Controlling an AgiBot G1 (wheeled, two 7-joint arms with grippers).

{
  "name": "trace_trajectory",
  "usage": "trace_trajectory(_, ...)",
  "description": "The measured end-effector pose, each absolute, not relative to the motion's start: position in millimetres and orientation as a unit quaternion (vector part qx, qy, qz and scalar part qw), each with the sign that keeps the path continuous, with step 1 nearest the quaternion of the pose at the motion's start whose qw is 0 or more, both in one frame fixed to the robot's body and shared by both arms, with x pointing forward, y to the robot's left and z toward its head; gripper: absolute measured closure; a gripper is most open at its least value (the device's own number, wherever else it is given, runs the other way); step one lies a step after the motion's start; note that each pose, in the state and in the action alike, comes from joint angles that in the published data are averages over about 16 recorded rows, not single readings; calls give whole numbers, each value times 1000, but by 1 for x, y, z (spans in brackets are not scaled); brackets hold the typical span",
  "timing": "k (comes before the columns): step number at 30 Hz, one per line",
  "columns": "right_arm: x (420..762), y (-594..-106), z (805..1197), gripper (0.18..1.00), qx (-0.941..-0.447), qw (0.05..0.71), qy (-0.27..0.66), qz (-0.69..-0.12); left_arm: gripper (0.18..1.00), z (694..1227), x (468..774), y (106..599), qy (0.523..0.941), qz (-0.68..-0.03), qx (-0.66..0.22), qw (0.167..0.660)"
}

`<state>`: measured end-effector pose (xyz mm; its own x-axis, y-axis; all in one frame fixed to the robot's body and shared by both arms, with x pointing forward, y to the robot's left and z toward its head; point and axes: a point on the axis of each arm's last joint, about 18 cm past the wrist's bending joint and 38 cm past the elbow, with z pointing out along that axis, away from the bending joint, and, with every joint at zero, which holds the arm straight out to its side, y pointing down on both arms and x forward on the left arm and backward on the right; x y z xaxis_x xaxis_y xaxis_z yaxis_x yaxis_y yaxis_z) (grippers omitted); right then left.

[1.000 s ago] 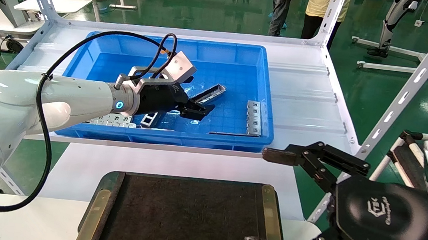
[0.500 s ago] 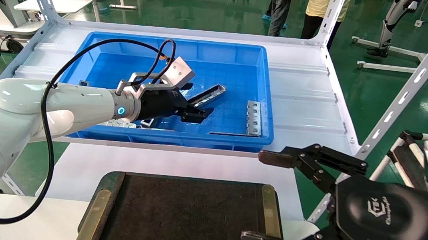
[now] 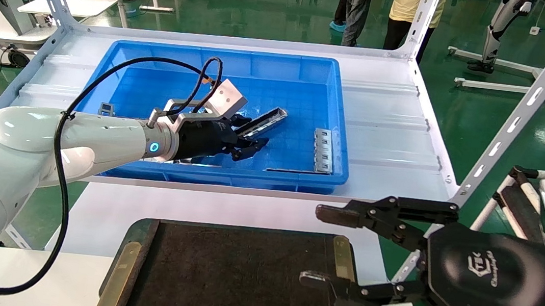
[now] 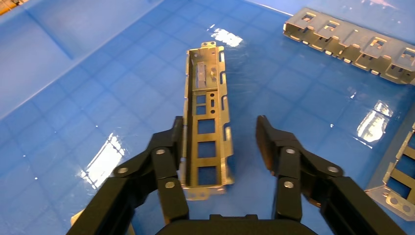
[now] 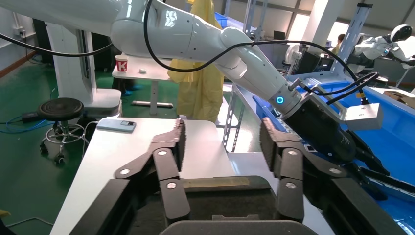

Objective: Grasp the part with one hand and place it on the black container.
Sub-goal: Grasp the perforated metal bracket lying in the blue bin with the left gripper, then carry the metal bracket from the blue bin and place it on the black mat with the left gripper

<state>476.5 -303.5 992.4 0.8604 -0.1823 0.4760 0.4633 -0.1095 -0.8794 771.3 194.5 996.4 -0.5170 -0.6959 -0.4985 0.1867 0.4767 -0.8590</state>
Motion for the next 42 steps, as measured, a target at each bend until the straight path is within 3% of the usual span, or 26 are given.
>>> trace_trajectory(8, 476, -304, 992, 681, -703, 660, -100, -245, 687, 1000, 769, 193, 724, -490, -171, 455)
trace_trajectory(15, 476, -304, 992, 827, -703, 660, -100, -245, 798, 1016, 763, 193, 714, -509, -155, 456)
trace_trajectory(24, 476, -304, 992, 946, -703, 660, -100, -245, 829, 1048, 741, 195, 701, -545, -88, 450)
trace_trajectory(33, 476, -304, 992, 982, -703, 660, -100, -245, 830, 1058, 701, 201, 702, -579, 9, 415)
trace_trajectory(42, 476, -304, 992, 988, -703, 660, -100, -245, 830, 1020, 661, 213, 725, -587, 72, 352)
